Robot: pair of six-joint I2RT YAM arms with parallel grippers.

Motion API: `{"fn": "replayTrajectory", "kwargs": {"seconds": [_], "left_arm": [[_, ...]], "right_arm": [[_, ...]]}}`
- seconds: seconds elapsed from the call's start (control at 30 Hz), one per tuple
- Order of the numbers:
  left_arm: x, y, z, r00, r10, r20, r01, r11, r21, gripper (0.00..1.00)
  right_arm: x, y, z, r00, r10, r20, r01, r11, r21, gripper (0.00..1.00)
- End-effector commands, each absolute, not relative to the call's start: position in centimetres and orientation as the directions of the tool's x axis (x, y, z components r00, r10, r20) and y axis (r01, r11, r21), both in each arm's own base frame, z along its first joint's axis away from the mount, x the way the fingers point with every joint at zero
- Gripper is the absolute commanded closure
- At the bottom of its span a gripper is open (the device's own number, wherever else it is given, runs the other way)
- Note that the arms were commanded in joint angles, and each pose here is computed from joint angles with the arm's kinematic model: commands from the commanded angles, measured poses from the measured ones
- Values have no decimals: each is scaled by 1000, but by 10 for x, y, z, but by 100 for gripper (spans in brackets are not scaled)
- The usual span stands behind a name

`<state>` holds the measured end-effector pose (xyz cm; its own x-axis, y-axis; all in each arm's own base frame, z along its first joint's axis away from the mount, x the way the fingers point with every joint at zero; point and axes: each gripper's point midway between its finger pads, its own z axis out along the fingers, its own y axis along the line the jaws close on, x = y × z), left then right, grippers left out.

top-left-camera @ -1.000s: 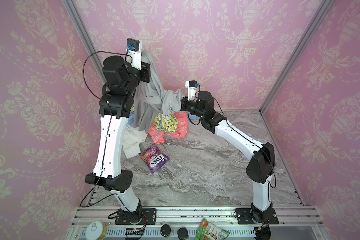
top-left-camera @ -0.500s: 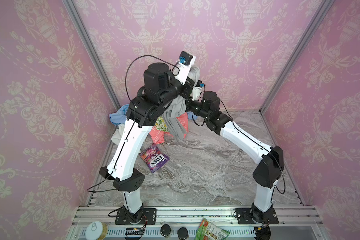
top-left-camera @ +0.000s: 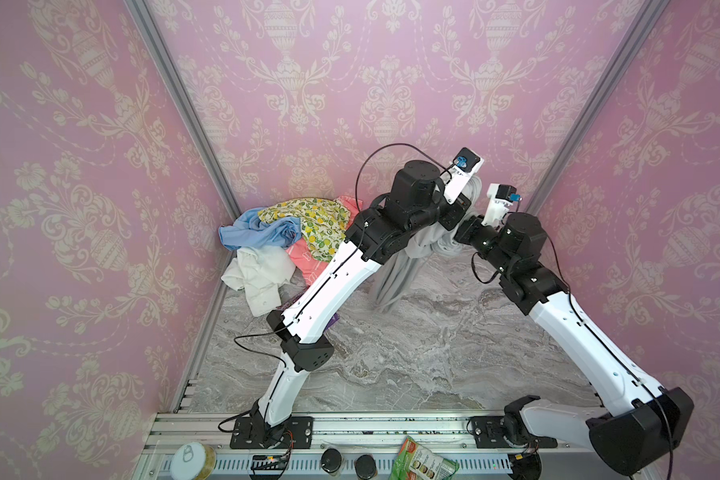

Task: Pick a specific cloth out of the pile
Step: 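Carry the sweatpants with both grippers away from the pile toward the open table, then lower the sweatpants onto the open table with both grippers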

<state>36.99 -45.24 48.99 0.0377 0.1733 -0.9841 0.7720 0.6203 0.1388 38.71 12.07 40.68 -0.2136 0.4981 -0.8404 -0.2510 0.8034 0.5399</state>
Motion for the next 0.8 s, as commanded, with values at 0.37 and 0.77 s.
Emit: {"fn": "replayTrajectory", "kwargs": {"seconds": [0.37, 0.77], "left_arm": [[368, -545, 429, -71, 48, -996, 863, 504, -37, 100], [409, -536, 288, -327, 141, -934, 806, 558, -198, 100]], "right_arm": [[337, 33, 359, -223, 311, -924, 29, 950, 312, 100], [354, 19, 256, -412, 342, -845, 139, 940, 312, 100]]}}
